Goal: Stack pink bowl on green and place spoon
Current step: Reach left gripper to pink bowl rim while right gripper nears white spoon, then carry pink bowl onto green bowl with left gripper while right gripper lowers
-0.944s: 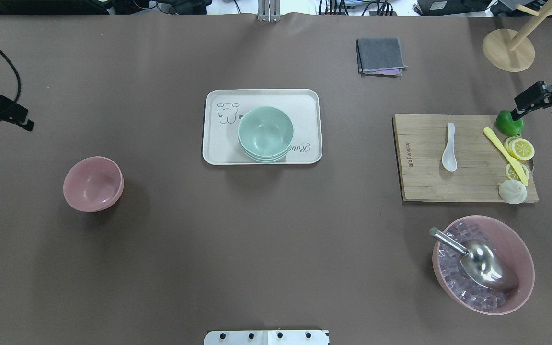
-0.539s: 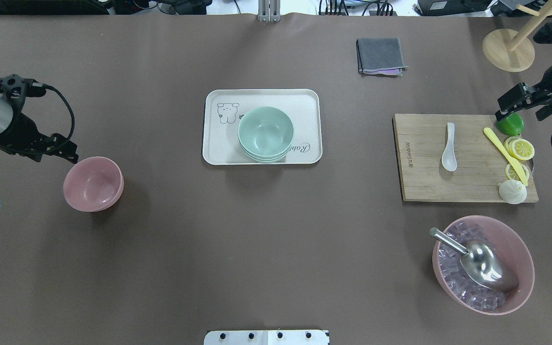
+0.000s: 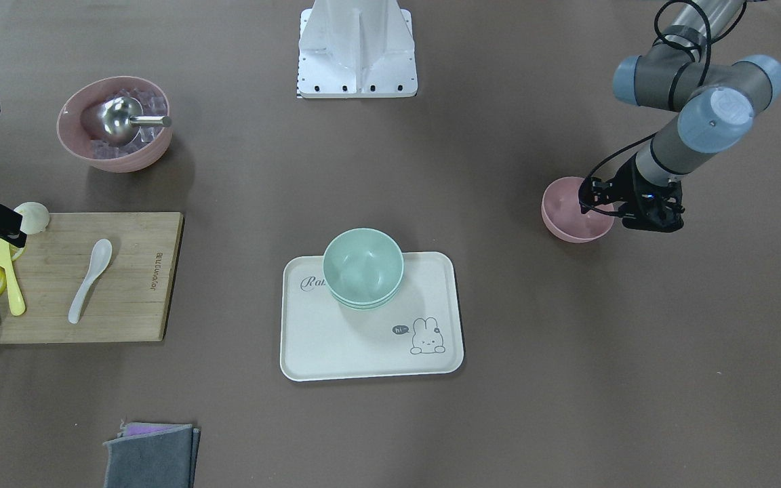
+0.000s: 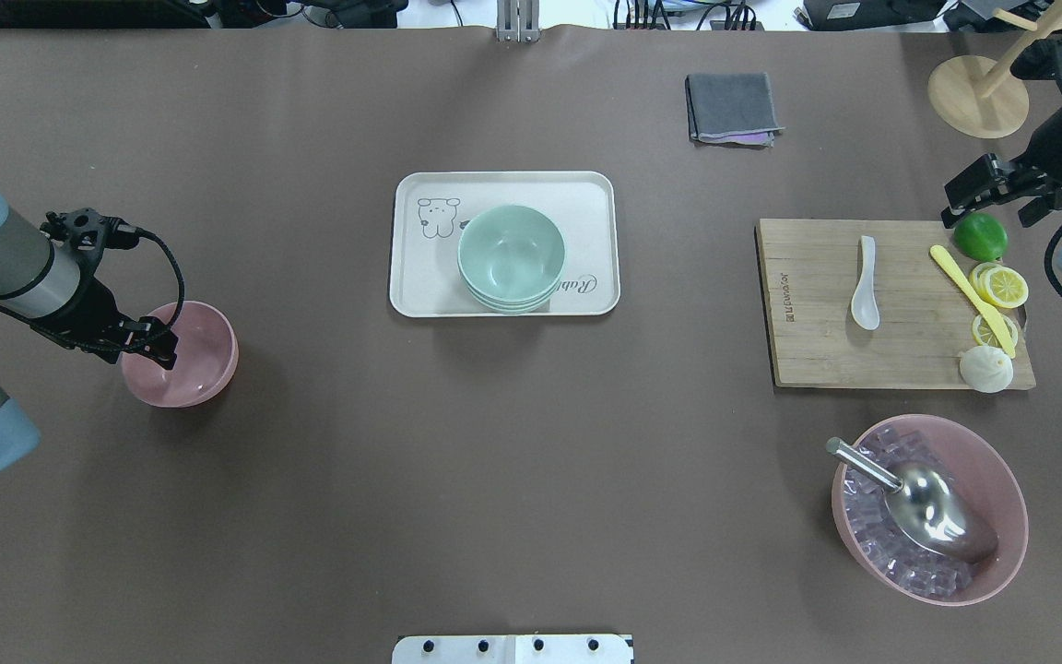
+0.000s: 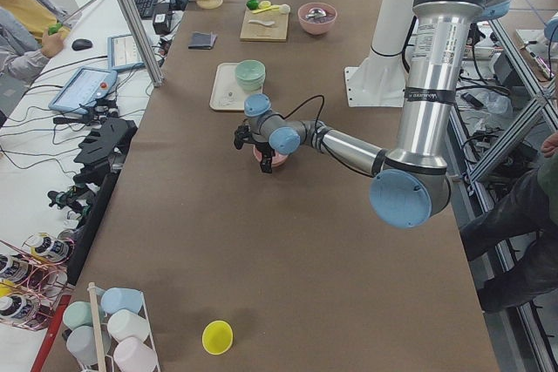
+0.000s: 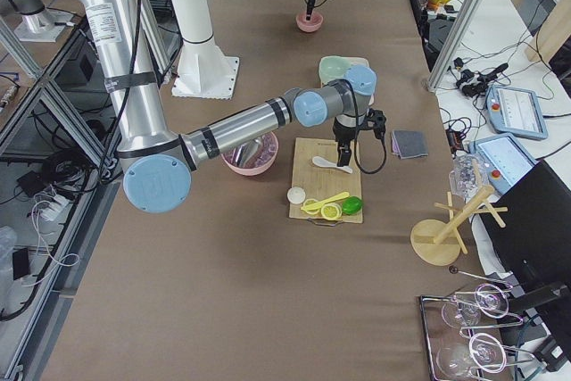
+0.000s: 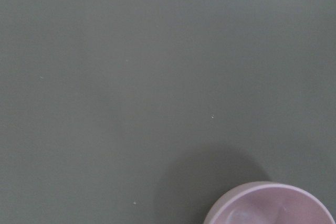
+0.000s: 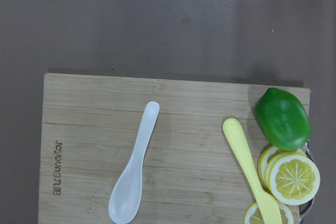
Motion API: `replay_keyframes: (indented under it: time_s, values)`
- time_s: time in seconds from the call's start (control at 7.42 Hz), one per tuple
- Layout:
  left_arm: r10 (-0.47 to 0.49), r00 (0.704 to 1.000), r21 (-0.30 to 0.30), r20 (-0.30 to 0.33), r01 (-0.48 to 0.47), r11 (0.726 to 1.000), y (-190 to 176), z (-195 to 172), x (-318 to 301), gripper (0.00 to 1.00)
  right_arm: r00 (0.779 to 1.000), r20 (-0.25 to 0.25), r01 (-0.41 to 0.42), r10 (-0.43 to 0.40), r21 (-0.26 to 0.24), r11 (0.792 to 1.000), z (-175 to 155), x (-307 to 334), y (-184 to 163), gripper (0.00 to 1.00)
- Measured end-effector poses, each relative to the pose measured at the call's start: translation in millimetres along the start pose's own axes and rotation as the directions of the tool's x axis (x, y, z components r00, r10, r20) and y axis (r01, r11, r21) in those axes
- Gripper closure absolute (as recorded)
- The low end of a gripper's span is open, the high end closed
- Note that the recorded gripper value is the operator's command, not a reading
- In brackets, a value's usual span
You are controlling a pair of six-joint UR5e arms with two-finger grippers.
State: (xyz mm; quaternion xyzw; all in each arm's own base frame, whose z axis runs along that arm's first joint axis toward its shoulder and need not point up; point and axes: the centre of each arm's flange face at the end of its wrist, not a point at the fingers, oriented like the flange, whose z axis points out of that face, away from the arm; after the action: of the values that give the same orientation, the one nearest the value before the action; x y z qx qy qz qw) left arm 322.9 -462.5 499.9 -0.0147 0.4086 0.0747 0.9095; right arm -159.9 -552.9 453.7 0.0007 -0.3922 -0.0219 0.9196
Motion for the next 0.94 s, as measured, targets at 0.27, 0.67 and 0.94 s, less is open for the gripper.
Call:
replay_keyframes:
  time_s: [0.27, 0.67, 0.94]
  values:
    - [0.015, 0.999, -0.026, -0.047, -0.017, 1.0, 0, -3, 14, 1.0, 1.0, -0.001, 0.003, -0.003, -0.005, 1.0, 4, -4, -5, 0.02]
    - [0.026, 0.988, -0.022, -0.151, -0.03, 0.999, -40, -50, 93, 1.0, 1.0, -0.009, 0.018, -0.018, -0.012, 1.0, 38, -14, -27, 0.04]
    - [-0.043, 0.981, -0.014, -0.189, 0.041, 0.999, -74, -97, 178, 1.0, 1.0, 0.006, -0.018, 0.018, -0.005, 1.0, 79, -25, -29, 0.05]
